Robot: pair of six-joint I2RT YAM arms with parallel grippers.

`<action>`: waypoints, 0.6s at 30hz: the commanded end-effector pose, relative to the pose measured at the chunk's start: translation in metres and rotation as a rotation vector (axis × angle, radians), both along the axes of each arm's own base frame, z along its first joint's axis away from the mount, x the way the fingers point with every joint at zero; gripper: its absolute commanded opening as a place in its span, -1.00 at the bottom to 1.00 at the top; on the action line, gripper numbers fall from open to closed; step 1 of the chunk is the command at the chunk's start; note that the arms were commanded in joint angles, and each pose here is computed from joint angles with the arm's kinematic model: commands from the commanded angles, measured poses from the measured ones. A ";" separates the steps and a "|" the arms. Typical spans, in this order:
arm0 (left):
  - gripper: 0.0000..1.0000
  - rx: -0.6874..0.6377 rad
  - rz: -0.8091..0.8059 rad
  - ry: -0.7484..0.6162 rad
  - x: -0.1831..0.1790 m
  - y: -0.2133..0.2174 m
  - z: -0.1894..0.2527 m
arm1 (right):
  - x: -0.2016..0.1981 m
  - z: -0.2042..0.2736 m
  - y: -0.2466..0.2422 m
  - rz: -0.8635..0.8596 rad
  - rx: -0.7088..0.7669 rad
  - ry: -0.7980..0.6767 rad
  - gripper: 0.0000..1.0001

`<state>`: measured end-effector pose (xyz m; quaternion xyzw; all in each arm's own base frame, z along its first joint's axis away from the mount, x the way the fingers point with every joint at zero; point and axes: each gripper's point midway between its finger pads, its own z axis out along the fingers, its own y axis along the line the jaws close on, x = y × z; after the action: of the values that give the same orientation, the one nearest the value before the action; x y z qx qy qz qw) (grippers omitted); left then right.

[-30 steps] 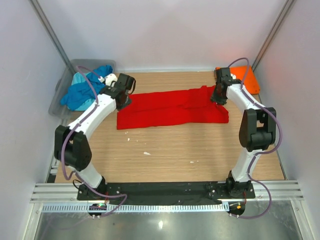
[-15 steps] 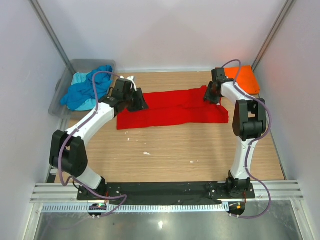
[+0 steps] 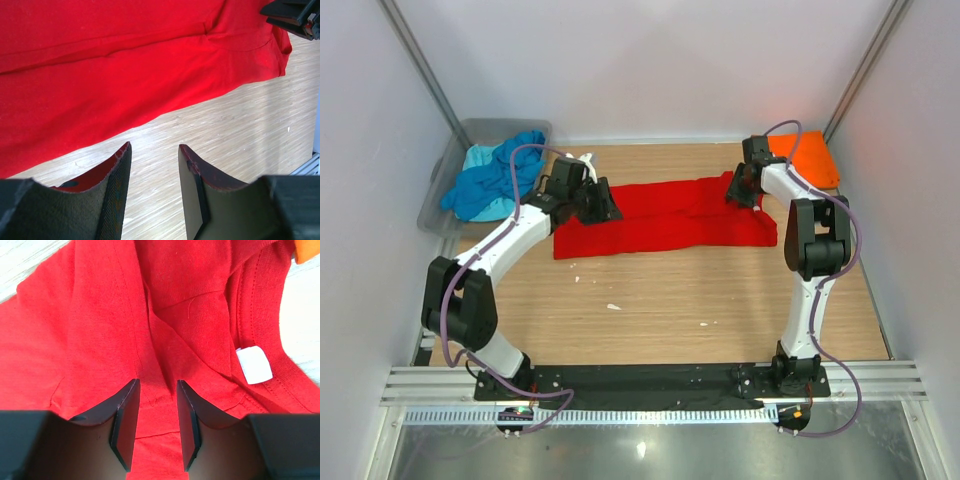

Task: Fold and stack the t-shirts
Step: Fold the tshirt

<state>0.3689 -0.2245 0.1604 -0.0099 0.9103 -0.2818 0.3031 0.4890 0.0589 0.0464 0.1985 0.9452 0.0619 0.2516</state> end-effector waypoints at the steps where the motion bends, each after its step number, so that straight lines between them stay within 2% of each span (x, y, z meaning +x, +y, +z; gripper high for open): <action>1: -0.12 -0.028 -0.015 -0.042 0.007 -0.003 0.012 | 0.009 0.010 0.001 -0.014 0.013 -0.034 -0.17; 9: -0.11 -0.019 -0.005 -0.057 0.007 0.000 0.017 | -0.001 0.006 0.000 -0.021 0.015 -0.008 -0.20; 18: -0.11 -0.012 0.005 -0.052 0.007 0.002 0.016 | -0.010 0.005 -0.004 -0.047 -0.002 0.016 -0.34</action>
<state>0.3699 -0.2227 0.1602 -0.0106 0.9104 -0.2801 0.3042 0.4786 0.0587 0.0379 0.2115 0.9476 0.0586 0.2323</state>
